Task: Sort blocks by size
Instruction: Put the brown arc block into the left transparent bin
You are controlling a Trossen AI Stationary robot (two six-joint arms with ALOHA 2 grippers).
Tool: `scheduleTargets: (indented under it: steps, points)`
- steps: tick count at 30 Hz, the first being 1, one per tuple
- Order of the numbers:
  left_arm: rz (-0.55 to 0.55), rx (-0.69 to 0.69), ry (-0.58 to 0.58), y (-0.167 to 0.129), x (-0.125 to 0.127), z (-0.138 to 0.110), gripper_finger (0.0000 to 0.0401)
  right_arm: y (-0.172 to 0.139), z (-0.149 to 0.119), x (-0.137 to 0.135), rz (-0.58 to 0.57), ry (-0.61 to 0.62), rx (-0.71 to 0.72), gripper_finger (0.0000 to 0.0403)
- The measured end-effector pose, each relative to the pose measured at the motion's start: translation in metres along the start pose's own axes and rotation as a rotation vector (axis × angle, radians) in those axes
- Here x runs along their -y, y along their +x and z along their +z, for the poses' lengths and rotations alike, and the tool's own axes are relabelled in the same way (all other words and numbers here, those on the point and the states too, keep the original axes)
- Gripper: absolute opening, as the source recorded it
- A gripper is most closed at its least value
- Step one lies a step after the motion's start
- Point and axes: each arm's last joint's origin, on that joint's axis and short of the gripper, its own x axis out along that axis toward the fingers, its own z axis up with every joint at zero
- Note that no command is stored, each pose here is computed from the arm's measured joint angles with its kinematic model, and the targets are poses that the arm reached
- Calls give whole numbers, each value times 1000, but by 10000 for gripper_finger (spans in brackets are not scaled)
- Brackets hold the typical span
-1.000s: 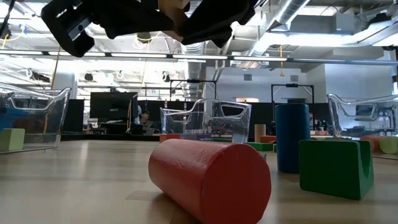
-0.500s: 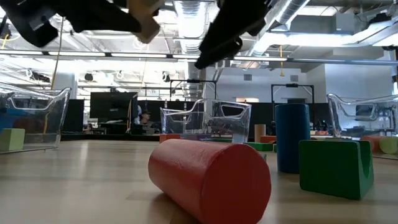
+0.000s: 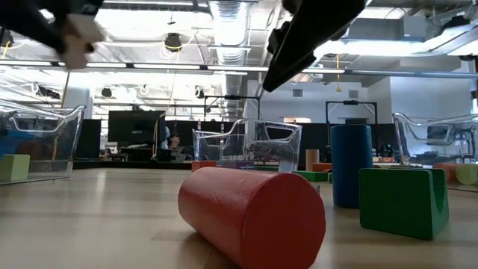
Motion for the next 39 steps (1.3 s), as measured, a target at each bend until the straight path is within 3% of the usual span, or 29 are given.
scheduleTargets:
  steps: [5, 12, 26, 39]
  points:
    - [-143, -90, -224, -16, -3, -19, 135, 0, -3, -11, 17, -6, -9, 260]
    - [-249, -256, -369, -18, 4, -32, 135, -1, -6, -27, 43, -39, -11, 260]
    - [-288, -503, -472, 6, 24, -62, 136, -4, -12, -53, 68, -100, 4, 260]
    - [-295, -464, -521, 8, 25, -58, 168, -4, -9, -59, 82, -102, 51, 260]
